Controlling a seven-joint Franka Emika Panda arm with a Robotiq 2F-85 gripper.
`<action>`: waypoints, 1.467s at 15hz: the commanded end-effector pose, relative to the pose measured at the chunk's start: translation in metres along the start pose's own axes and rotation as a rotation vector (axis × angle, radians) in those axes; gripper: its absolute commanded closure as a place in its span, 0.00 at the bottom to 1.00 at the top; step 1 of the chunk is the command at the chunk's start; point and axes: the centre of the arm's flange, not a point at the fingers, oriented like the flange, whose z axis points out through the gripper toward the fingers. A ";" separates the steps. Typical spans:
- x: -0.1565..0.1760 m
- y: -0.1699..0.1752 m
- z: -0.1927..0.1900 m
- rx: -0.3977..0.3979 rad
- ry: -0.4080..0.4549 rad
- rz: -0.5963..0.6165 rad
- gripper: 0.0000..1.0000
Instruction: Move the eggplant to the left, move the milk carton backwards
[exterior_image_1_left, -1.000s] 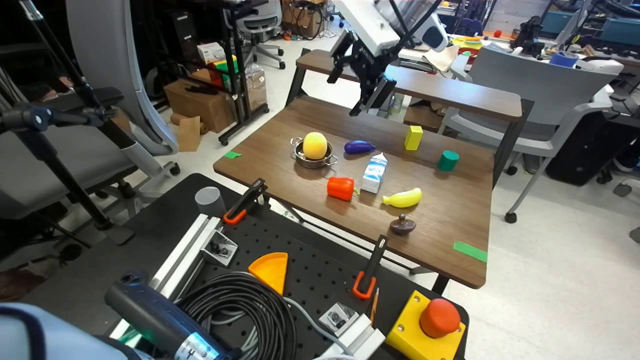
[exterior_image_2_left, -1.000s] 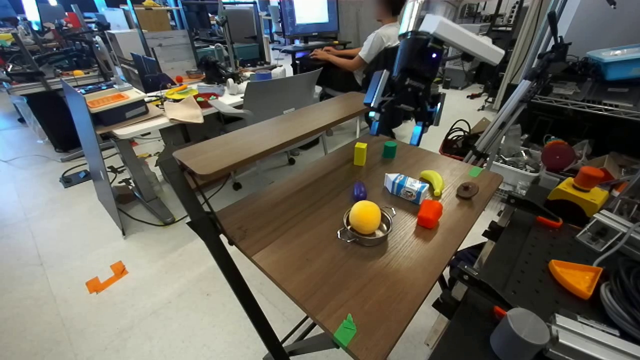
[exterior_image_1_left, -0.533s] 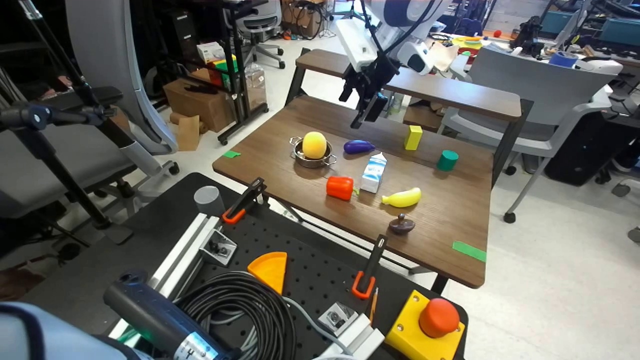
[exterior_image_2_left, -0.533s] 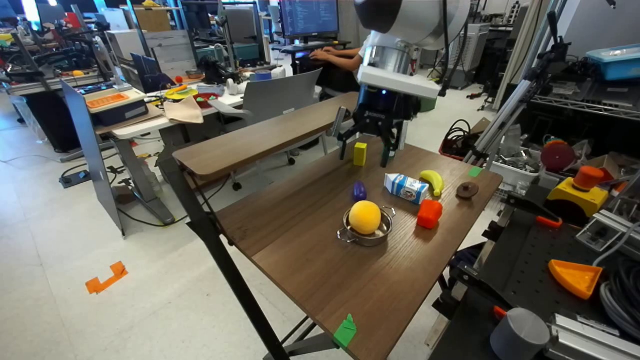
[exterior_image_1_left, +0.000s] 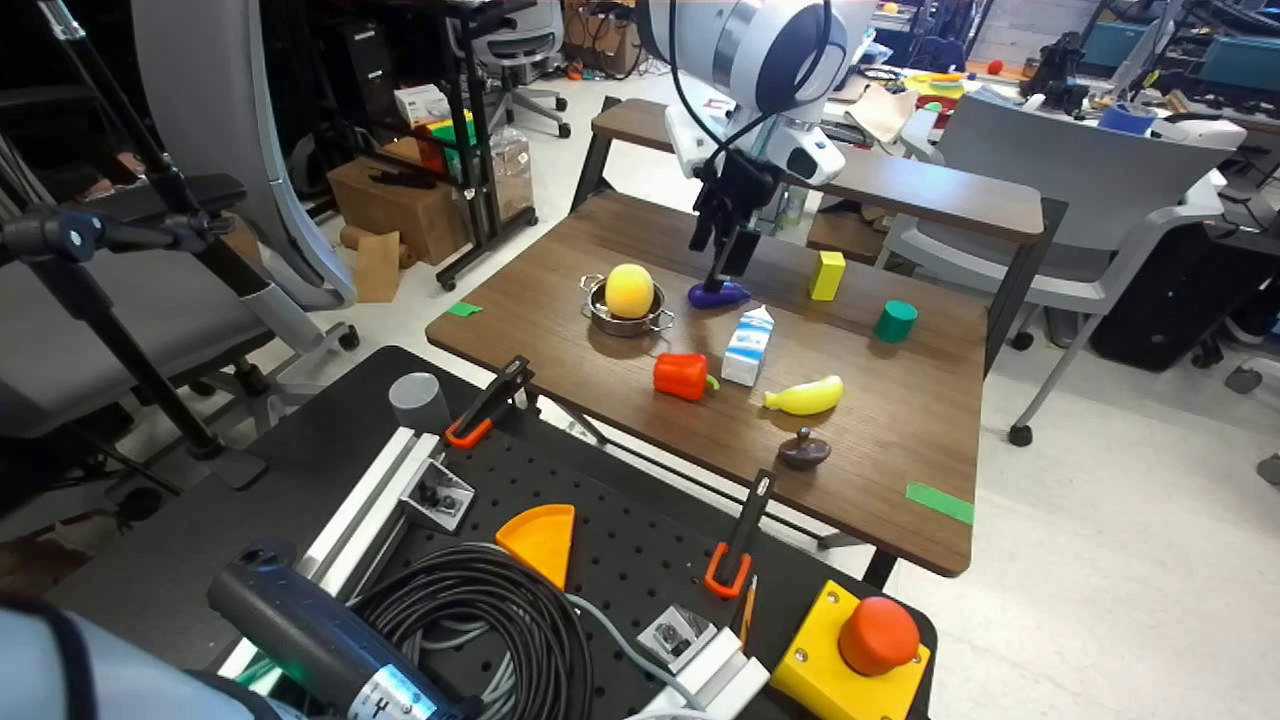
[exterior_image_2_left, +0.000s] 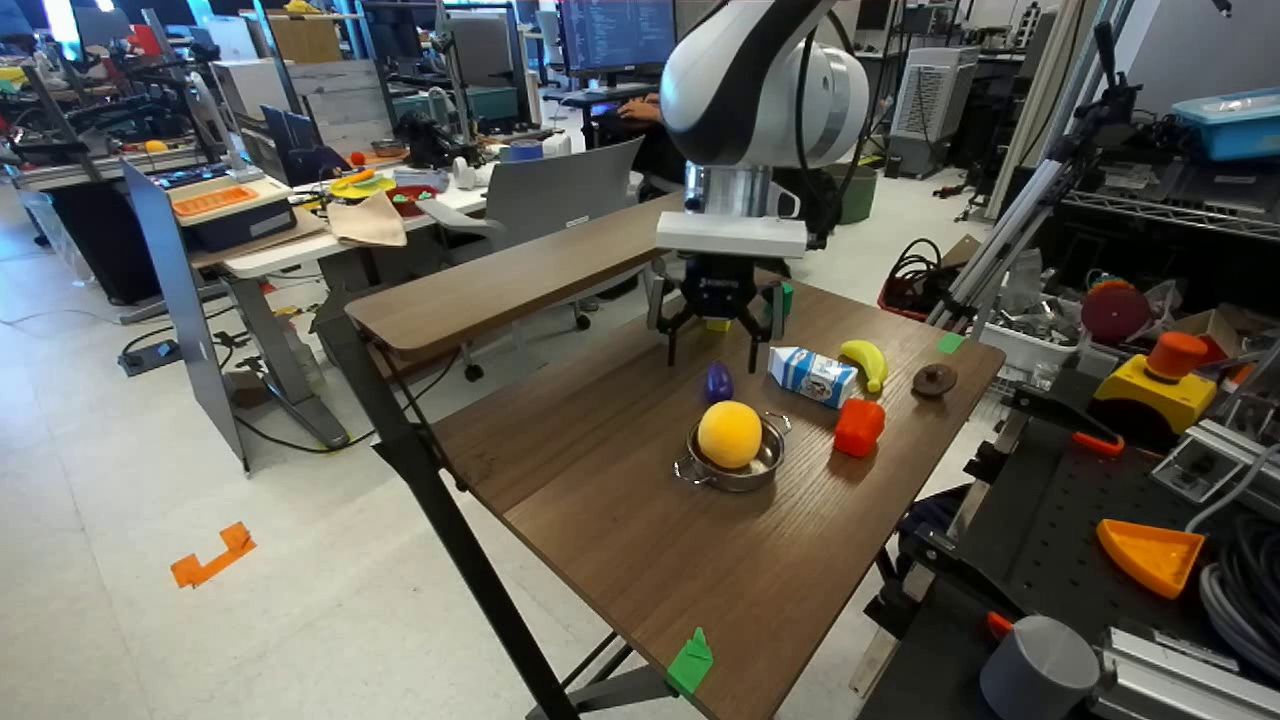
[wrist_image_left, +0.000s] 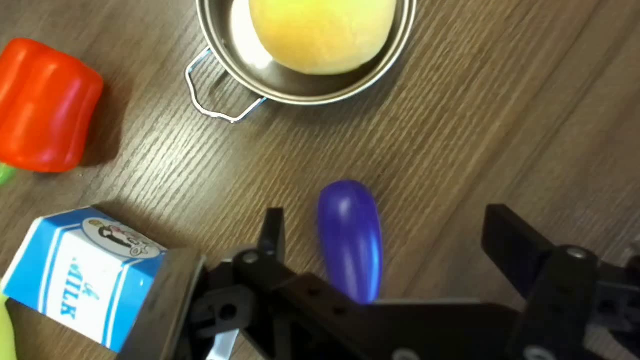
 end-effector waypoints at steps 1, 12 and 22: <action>0.008 -0.016 0.007 -0.063 0.051 0.049 0.00; 0.017 -0.029 0.029 -0.139 0.111 0.097 0.35; -0.002 -0.046 0.012 -0.108 0.168 0.016 0.92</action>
